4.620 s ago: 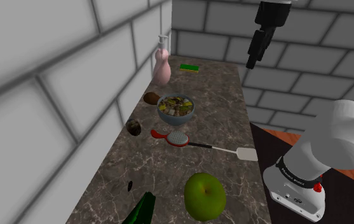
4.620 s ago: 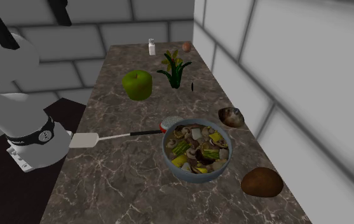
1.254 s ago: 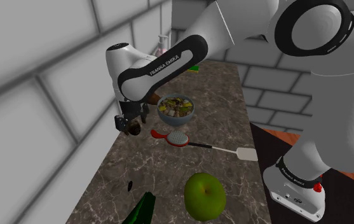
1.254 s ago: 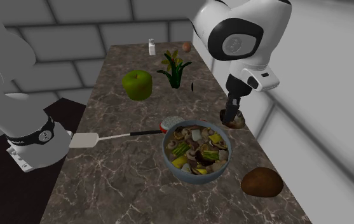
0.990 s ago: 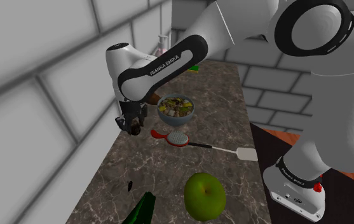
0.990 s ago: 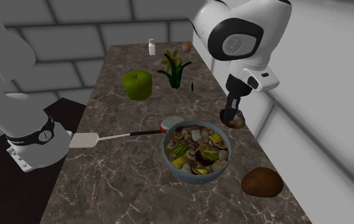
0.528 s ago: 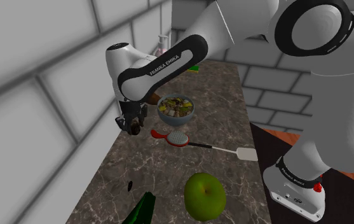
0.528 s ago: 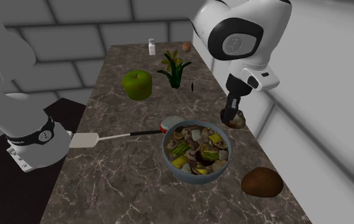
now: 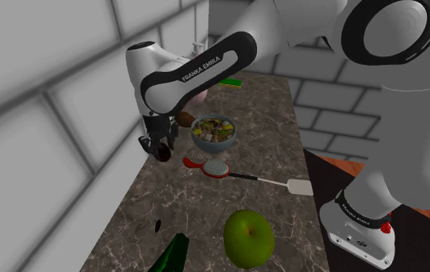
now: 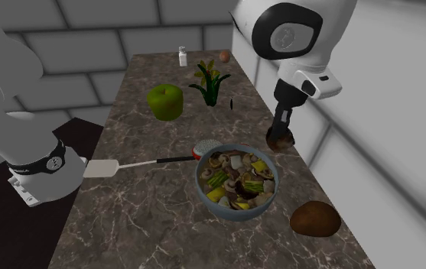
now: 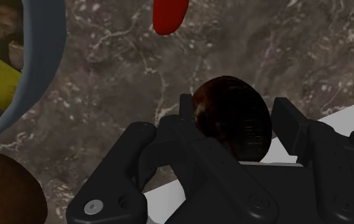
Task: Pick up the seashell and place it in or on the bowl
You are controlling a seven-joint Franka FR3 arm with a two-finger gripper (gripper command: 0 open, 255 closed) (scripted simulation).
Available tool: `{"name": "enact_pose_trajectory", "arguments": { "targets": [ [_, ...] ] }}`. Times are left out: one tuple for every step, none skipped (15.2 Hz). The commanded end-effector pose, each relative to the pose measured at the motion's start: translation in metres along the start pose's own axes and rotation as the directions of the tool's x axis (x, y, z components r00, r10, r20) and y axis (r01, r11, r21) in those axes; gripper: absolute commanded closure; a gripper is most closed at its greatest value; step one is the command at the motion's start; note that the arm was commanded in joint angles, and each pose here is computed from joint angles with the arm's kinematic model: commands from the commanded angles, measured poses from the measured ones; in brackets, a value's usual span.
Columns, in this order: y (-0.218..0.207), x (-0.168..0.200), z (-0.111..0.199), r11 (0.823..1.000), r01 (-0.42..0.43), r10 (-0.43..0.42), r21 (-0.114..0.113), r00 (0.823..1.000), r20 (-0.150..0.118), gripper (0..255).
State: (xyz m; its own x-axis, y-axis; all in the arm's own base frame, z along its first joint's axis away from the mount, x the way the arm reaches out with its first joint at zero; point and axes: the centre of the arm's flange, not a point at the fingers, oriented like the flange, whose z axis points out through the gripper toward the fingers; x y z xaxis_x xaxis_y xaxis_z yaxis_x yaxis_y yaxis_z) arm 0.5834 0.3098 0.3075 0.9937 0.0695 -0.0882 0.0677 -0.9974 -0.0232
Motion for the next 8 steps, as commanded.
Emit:
{"name": "enact_pose_trajectory", "arguments": {
  "targets": [
    [-0.001, -0.001, -0.011, 1.0, 0.0, 0.0, 0.0, 1.0, 0.0, 255],
    [-0.001, -0.002, -0.017, 1.0, 0.0, 0.0, 0.0, 1.0, 0.0, 255],
    [-0.001, -0.002, -0.022, 1.0, 0.0, 0.0, 0.0, 1.0, 0.0, 255],
    [-0.001, -0.003, -0.027, 1.0, 0.0, 0.0, 0.0, 1.0, 0.0, 255],
    [-0.001, -0.003, -0.032, 1.0, 0.0, 0.0, 0.0, 1.0, 0.0, 255],
    [-0.001, -0.004, -0.038, 1.0, 0.0, 0.0, 0.0, 1.0, 0.0, 255],
    [-0.001, -0.004, -0.043, 1.0, 0.0, 0.0, 0.0, 1.0, 0.0, 255],
    [-0.001, -0.005, -0.048, 1.0, 0.0, 0.0, 0.0, 1.0, 0.0, 255]
  ]
}}
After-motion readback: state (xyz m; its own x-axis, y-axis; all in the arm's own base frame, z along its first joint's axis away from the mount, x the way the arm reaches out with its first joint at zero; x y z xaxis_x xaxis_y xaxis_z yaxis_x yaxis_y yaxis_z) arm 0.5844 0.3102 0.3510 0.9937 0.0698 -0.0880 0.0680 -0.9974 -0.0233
